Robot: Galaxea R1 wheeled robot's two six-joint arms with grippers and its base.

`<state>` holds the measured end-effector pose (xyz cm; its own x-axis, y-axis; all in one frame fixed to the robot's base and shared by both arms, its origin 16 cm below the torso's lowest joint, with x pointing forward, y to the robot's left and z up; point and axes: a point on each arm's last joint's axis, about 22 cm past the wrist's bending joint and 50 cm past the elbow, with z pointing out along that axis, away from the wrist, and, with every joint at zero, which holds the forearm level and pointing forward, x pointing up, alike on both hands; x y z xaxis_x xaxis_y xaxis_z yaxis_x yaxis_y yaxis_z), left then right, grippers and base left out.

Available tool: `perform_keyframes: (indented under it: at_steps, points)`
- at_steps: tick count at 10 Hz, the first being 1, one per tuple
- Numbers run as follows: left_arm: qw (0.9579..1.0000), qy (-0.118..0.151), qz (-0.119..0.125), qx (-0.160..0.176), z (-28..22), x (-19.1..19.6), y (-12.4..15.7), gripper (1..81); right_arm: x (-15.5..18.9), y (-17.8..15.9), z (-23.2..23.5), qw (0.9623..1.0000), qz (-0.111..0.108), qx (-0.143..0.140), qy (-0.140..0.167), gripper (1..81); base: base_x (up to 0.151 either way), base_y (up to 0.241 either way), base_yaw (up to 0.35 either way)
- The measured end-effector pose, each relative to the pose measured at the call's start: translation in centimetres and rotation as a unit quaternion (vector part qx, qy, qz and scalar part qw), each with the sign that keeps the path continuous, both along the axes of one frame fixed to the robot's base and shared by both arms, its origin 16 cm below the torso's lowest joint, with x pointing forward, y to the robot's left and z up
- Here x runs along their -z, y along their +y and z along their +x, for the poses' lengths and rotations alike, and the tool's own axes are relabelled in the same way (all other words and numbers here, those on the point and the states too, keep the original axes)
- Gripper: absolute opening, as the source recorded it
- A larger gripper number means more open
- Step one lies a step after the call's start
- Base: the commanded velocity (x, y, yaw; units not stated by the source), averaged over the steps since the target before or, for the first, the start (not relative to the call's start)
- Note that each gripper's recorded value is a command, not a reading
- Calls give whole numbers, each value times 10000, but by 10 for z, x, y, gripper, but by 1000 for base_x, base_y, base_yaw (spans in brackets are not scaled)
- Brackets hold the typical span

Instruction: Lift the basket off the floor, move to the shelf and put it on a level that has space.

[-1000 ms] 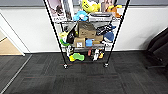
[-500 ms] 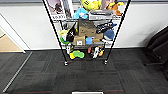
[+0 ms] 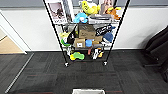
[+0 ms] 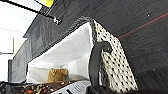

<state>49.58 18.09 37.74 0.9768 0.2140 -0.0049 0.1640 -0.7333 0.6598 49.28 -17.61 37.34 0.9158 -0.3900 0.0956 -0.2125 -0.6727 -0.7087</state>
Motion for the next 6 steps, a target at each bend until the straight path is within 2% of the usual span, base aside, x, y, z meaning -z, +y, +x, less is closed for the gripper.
perform_keyframes:
  at_steps: [4,6]
  points:
    - [9996,-266,-80,41,-2,-65,0,10,-65,2,-1,9996,118,6,-269,10,0,0,0]
    - [9991,-372,-198,105,-11,-102,-4,10,-101,-2,-4,9989,179,4,-427,10,0,0,0]
